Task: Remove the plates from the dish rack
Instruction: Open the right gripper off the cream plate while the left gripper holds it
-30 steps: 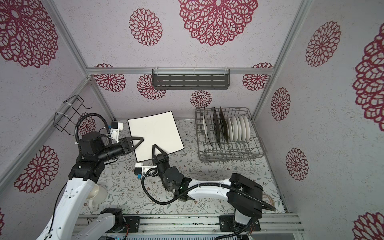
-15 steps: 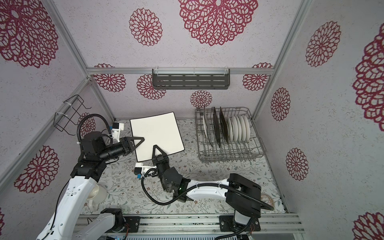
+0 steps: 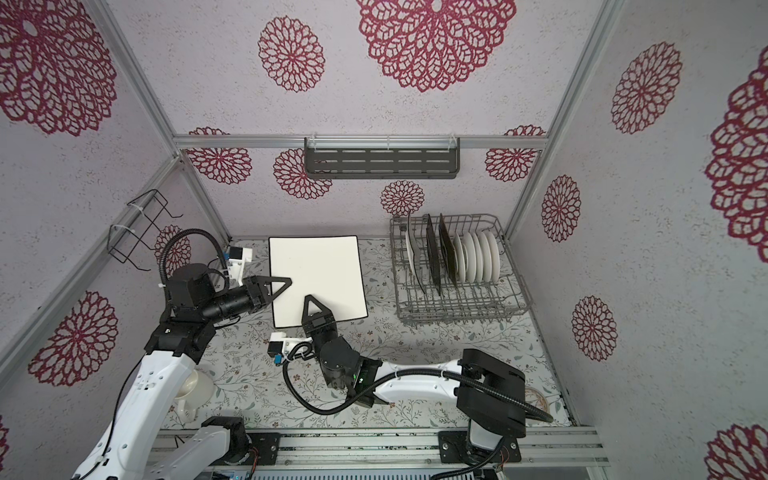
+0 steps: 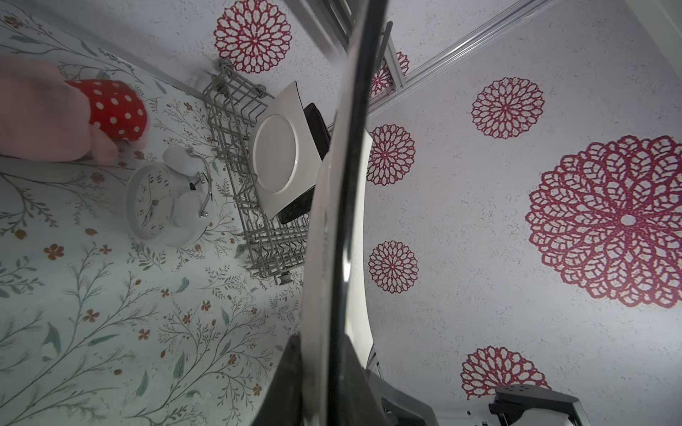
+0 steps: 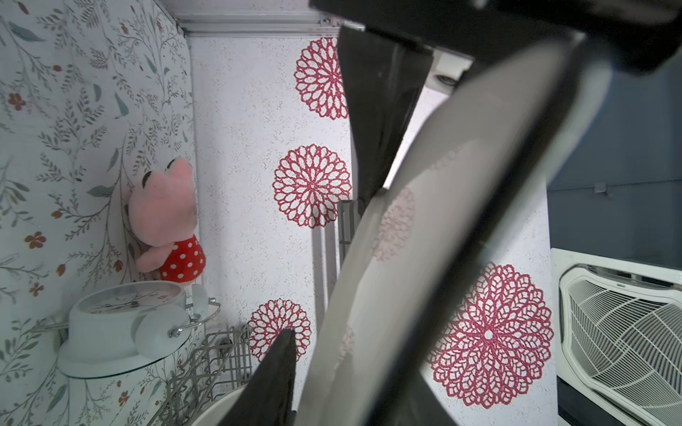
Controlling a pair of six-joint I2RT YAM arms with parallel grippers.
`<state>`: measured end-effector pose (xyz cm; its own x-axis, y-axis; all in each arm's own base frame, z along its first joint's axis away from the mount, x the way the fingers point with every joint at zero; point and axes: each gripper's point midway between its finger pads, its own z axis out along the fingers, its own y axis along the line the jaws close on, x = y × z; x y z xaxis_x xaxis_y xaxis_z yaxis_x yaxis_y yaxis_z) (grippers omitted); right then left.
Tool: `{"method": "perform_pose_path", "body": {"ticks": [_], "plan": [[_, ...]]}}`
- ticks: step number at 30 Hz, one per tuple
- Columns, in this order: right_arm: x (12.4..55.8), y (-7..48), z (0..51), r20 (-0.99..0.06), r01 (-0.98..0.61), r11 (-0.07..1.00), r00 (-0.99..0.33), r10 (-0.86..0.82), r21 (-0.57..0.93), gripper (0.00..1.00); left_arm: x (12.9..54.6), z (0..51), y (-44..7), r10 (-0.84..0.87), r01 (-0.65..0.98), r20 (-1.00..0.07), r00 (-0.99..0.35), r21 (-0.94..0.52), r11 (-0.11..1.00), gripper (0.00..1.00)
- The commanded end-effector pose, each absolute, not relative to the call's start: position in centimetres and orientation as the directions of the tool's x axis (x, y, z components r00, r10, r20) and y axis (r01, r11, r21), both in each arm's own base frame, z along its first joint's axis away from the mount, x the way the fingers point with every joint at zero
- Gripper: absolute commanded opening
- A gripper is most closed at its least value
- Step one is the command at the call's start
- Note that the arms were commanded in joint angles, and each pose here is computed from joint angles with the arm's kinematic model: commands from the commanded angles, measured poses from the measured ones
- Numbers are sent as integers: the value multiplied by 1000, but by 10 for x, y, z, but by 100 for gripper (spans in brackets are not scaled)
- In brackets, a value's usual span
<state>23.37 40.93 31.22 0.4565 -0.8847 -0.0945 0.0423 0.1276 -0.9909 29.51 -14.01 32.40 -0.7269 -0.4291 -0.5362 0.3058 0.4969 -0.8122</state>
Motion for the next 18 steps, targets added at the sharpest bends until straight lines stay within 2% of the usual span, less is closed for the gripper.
{"method": "perform_pose_path", "body": {"ticks": [1, 4, 6, 10, 14, 16, 18], "plan": [[230, 371, 374, -336, 25, 381, 420, -843, -924, 43, 304, 338, -135, -434, 381, -623, -651, -762, 524, 0], [230, 367, 369, -348, 0, 381, 406, -845, -925, 48, 302, 340, -135, -436, 386, -627, -646, -761, 522, 0], [226, 367, 366, -356, -23, 380, 405, -842, -925, 72, 301, 340, -135, -436, 386, -627, -645, -760, 522, 0], [213, 361, 360, -439, -173, 405, 392, -808, -898, 97, 301, 336, -135, -434, 385, -627, -647, -760, 523, 0], [192, 348, 367, -670, -454, 509, 337, -661, -731, 99, 300, 333, -136, -432, 391, -626, -649, -762, 516, 0], [189, 331, 378, -774, -507, 597, 280, -568, -622, 99, 299, 333, -136, -436, 390, -622, -650, -766, 511, 0], [197, 307, 386, -857, -519, 696, 169, -486, -497, 99, 297, 333, -138, -442, 390, -612, -656, -776, 496, 0]]}}
